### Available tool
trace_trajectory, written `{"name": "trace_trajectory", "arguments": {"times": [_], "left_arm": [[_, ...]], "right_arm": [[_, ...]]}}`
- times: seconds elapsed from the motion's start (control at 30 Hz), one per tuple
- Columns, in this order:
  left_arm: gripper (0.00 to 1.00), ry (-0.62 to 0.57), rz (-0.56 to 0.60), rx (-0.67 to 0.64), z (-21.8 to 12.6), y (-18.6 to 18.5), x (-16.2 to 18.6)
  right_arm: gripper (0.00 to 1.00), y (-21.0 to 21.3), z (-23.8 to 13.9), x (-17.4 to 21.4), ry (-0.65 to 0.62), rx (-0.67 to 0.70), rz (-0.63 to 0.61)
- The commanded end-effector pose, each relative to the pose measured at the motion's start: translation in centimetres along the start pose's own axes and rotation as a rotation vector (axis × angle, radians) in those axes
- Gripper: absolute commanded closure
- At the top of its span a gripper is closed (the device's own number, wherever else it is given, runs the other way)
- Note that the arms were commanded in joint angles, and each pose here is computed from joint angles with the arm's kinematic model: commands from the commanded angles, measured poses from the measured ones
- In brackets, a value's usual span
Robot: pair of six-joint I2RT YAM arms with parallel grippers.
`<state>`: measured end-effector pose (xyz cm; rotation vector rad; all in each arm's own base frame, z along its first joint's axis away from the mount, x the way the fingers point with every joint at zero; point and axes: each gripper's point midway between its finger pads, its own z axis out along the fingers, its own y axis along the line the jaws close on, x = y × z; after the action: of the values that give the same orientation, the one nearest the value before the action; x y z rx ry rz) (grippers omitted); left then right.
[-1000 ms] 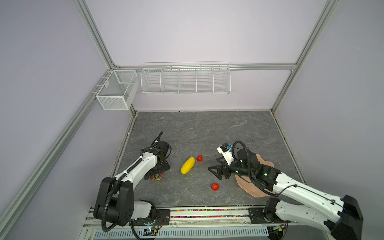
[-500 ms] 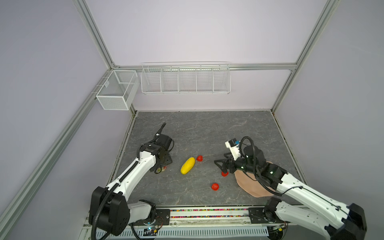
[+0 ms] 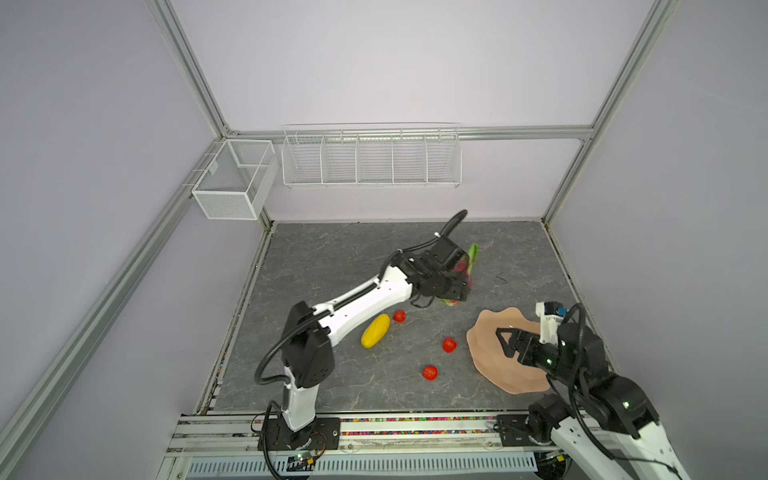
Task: Place and organize the fake fruits in the fruit bowl
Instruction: 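Carry the dragon fruit over the peach bowl and release it with the left gripper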
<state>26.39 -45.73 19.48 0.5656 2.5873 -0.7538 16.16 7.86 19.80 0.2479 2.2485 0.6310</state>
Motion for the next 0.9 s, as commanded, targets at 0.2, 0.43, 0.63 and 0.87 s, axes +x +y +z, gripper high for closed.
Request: {"name": "trace_trajectory", "arguments": {"times": [0.2, 0.43, 0.63, 0.87], "left_arm": [[0.34, 0.2, 0.177, 0.233, 4.6, -9.2, 4.9], [0.34, 0.332, 0.244, 0.186, 8.5, -9.4, 9.7], [0.33, 0.358, 0.277, 0.134, 10.6, -8.8, 11.3], [0.27, 0.385, 0.31, 0.113, 11.8, -8.5, 12.4]], "right_arm": [[0.12, -2.1, -3.1, 3.3, -0.005, -0.027, 0.127], [0.12, -1.7, -3.5, 3.4, -0.034, -0.075, 0.128], [0.12, -1.9, -4.2, 3.2, -0.059, -0.075, 0.115], [0.12, -1.9, -4.1, 3.1, -0.066, -0.081, 0.11]]}}
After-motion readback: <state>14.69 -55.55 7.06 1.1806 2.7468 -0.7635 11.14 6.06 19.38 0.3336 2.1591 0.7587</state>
